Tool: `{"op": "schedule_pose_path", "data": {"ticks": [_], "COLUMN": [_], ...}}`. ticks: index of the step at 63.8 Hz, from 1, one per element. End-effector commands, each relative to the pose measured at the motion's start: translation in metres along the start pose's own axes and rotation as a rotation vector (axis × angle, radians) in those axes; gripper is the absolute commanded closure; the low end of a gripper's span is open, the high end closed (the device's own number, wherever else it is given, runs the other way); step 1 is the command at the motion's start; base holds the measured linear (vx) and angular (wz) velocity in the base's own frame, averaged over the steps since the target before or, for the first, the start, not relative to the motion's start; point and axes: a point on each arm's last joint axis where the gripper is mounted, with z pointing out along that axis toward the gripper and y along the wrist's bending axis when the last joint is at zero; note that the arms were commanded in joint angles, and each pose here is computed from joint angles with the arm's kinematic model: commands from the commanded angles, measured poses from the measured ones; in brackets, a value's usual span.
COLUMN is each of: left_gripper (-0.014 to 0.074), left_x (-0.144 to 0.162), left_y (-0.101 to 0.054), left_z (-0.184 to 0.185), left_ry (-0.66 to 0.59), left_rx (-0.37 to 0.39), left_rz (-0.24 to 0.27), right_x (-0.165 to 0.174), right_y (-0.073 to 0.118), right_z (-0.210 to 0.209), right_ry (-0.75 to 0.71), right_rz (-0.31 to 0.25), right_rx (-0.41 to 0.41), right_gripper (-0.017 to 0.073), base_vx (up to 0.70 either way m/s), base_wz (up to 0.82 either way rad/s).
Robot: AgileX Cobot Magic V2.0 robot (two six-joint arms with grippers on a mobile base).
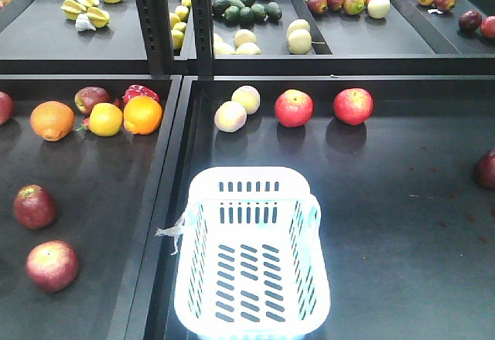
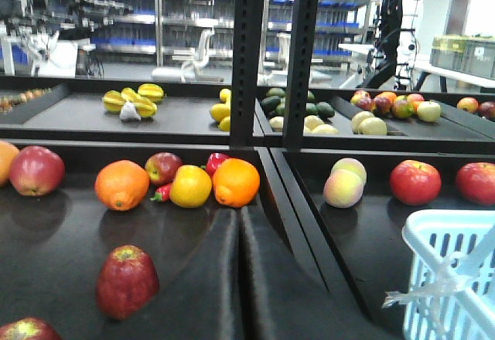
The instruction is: Pick three apples into basket with both arms
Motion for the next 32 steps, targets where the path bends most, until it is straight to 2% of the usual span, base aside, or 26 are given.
{"op": "schedule_pose_path", "data": {"ticks": [1, 5, 17, 21, 26, 32], "left_gripper": [0.06, 0.06, 0.06, 0.06, 0.06, 0.06], "left_x": [-0.037, -0.057, -0.116, -0.132, -0.153, -0.167], "left_y": [-0.005, -0.008, -0.016, -0.018, -0.021, -0.023], "left_z": [-0.004, -0.003, 0.012, 0.022, 0.033, 0.046], "left_ry": [-0.089, -0.062, 0.117, 0.222, 0.292, 0.356], "left_rx": [0.022, 0.024, 0.017, 0.018, 0.032, 0.048], "left_rz": [-0.063, -0.079, -0.03, 0.035, 0.134, 0.211], "right_x": [-0.002, -0.002, -0.002, -0.002, -0.002, -0.002], "right_y": [0.0, 0.0, 0.0, 0.0, 0.0, 0.0], "right_z": [-0.001, -0.001, -0.001, -0.001, -0.001, -0.001], "right_ry": [-0.065, -0.065, -0.065, -0.065, -0.065, -0.065], "right_rz": [-0.011, -0.011, -0.011, -0.011, -0.011, -0.011], "right_rx": [-0.005, -0.005, -0.005, -0.005, -0.005, -0.005], "right_gripper": [0.0568, 0.0568, 0.0568, 0.0568, 0.0568, 0.0568], "base_vx": [0.0, 0.0, 0.0, 0.0, 0.0, 0.0], "base_wz": [0.0, 0.0, 0.0, 0.0, 0.0, 0.0]}}
